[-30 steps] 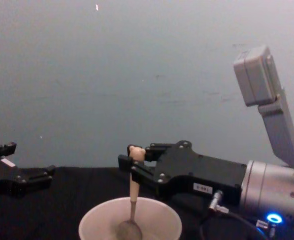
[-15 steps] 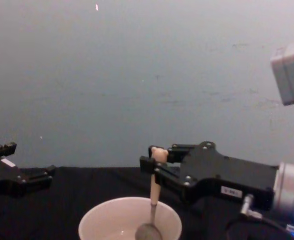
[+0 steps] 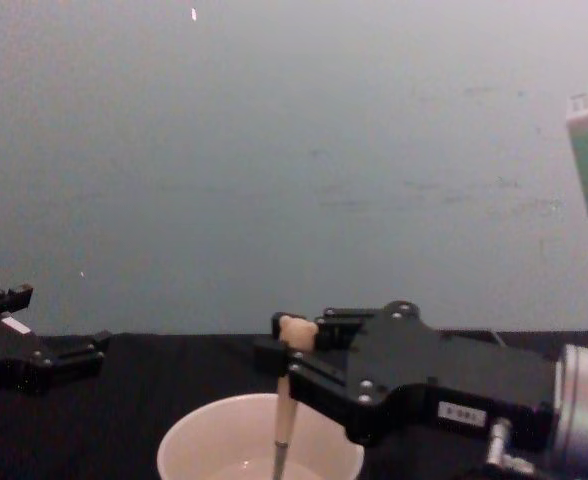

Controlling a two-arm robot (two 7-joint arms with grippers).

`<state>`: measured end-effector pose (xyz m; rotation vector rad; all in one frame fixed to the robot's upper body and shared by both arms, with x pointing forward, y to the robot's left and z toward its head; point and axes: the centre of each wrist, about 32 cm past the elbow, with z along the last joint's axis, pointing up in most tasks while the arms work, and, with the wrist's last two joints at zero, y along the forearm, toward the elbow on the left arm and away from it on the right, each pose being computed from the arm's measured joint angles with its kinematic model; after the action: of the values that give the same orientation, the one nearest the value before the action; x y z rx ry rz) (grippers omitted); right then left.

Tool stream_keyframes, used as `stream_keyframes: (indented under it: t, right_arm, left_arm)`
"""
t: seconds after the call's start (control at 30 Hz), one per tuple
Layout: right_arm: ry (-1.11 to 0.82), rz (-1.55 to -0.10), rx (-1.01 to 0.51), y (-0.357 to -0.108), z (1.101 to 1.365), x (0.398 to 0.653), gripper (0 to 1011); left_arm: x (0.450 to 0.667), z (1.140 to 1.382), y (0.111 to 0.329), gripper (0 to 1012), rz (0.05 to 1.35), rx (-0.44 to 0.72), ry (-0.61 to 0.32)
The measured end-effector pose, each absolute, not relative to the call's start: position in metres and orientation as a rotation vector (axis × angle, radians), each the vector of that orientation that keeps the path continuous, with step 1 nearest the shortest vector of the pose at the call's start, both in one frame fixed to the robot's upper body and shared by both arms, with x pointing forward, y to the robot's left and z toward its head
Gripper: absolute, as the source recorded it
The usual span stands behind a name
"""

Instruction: Pick up the stirring spoon with one hand, stir inside the cup, then place it back in its original position.

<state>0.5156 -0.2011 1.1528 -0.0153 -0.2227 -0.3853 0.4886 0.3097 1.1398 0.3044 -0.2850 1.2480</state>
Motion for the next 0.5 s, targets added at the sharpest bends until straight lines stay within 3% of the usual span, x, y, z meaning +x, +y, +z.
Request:
stream_keyframes:
  t: [0.5]
  right_arm:
    - [-0.214, -0.448, -0.021, -0.178, 1.149, 0.533, 214]
  left_arm:
    - [0.489, 1.14, 0.31, 1001, 1.248, 0.305, -0.285]
